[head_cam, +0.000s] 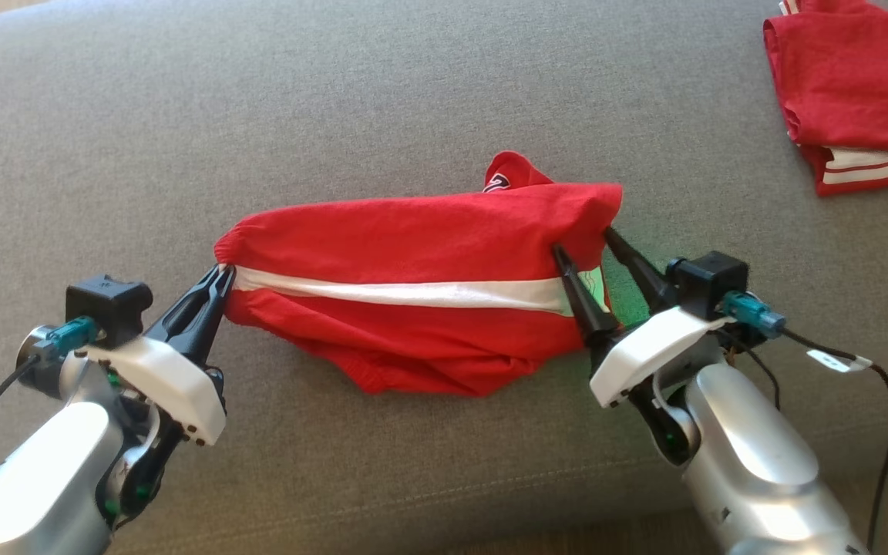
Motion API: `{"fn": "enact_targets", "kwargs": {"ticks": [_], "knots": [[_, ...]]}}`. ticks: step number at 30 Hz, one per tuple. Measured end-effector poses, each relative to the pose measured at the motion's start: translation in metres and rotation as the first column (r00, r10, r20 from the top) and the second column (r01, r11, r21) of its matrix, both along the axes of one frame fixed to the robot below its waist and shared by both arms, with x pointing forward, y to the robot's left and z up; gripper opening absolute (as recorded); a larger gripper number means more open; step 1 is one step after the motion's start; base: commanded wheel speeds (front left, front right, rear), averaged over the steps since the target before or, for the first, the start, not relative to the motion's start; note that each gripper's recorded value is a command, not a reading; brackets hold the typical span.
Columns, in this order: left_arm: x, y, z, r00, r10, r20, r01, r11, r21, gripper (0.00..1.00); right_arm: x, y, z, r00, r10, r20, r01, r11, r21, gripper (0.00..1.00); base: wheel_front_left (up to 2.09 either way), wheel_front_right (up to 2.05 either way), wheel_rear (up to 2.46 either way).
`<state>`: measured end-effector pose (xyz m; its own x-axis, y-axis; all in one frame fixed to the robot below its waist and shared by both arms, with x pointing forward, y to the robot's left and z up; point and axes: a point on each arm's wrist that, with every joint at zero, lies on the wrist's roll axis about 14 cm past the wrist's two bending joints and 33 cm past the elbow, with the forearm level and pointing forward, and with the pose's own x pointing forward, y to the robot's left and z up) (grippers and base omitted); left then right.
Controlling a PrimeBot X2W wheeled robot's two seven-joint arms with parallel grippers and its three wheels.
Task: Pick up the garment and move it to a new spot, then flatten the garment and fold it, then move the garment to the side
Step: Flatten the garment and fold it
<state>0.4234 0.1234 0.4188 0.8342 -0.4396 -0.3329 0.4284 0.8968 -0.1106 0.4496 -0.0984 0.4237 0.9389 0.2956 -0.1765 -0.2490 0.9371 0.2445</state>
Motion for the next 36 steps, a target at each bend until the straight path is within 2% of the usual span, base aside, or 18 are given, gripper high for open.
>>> {"fn": "enact_targets", "kwargs": {"ticks": [10,24,25,26,28,29,36], "knots": [[0.004,0.001,-0.003,1.0,0.009,0.002,-0.009,1.0,-0.002,0.0,-0.011,0.005,-0.027,0.996,0.016,-0.093,-0.015,1.0,0.005,1.0,0.0,0.0,0.0],[0.004,0.001,0.002,1.0,0.009,0.021,-0.009,1.0,0.004,0.0,-0.017,0.014,-0.038,0.987,0.049,-0.155,-0.048,0.999,0.01,1.0,0.0,0.0,0.0],[0.004,0.001,0.003,1.0,0.008,0.024,-0.008,1.0,0.004,0.0,-0.019,0.015,-0.039,0.986,0.057,-0.157,-0.057,0.998,0.004,0.86,0.0,0.0,0.0],[0.004,0.0,0.004,1.0,0.008,0.027,-0.008,1.0,0.004,0.0,-0.021,0.016,-0.04,0.985,0.062,-0.158,-0.063,0.998,0.001,0.67,0.0,0.0,0.0],[0.004,0.0,0.007,0.999,0.008,0.035,-0.008,1.0,0.004,0.0,-0.026,0.018,-0.042,0.983,0.074,-0.169,-0.076,0.997,-0.007,0.12,0.0,0.0,0.0],[0.004,-0.001,0.008,0.999,0.007,0.038,-0.007,1.0,0.004,0.0,-0.029,0.018,-0.043,0.982,0.075,-0.175,-0.078,0.997,-0.007,0.0,0.0,0.0,0.0],[0.005,-0.005,0.022,0.996,0.006,0.091,-0.004,1.0,-0.014,0.0,-0.032,0.006,-0.035,0.988,0.049,-0.145,-0.056,0.997,-0.045,0.0,0.0,0.0,0.0]]}}
